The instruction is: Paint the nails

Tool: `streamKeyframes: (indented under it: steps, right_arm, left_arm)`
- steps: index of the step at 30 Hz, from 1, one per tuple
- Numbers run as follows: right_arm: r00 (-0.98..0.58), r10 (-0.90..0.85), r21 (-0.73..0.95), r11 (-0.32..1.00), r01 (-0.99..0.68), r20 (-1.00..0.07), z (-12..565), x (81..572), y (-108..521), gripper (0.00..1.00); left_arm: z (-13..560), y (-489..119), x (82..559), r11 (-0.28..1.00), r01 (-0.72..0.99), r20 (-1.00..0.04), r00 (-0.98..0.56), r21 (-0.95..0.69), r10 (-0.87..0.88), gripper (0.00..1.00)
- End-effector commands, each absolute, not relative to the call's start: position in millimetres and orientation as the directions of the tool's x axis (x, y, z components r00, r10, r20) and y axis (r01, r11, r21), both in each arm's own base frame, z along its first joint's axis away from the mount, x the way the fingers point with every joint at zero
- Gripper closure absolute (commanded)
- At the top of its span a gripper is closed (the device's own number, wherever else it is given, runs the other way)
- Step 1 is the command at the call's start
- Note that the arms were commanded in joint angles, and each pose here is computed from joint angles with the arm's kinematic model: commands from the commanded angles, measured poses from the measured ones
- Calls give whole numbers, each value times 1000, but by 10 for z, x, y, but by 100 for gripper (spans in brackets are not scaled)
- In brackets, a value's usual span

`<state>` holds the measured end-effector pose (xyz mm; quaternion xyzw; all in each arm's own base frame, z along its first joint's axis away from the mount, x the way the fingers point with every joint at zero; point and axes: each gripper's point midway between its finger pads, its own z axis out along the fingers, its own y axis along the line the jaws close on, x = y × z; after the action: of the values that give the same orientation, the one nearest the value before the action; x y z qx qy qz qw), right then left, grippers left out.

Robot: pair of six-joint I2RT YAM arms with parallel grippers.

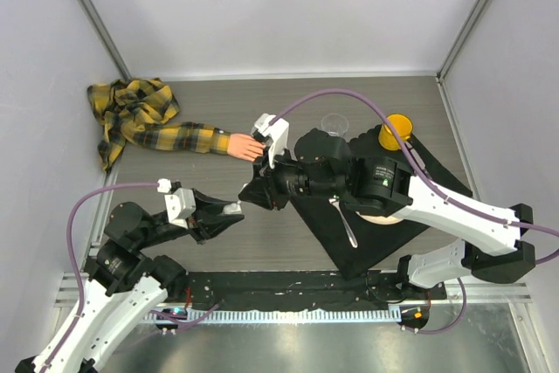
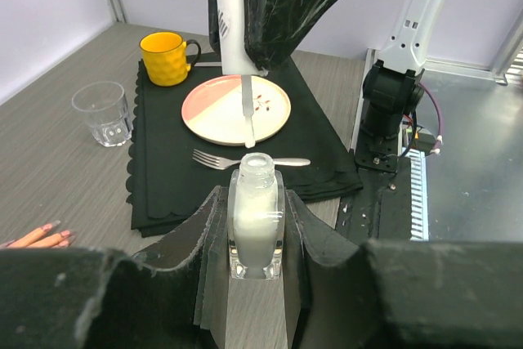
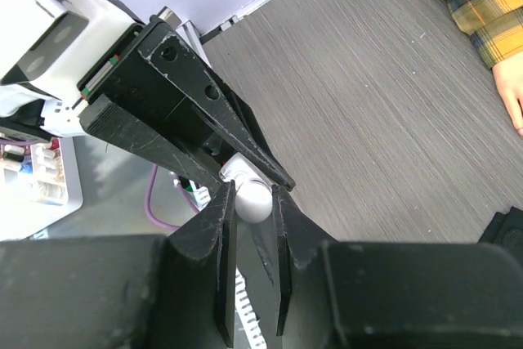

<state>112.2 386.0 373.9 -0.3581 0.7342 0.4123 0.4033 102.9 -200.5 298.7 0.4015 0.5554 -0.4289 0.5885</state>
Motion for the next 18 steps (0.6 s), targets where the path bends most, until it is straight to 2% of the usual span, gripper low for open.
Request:
streamKeyframes:
  steps: [1, 18]
  right_arm:
    - [-376, -124, 303, 392, -869, -918, 4035, 1163, 3890, 100]
    - [-381, -125, 311, 379, -872, -916, 4037, 1137, 3904, 100]
  left_arm:
    - [3072, -2001, 1038, 315, 949, -996, 42, 15, -77, 100]
    - [3070, -2005, 1043, 315, 949, -996, 38, 12, -76, 100]
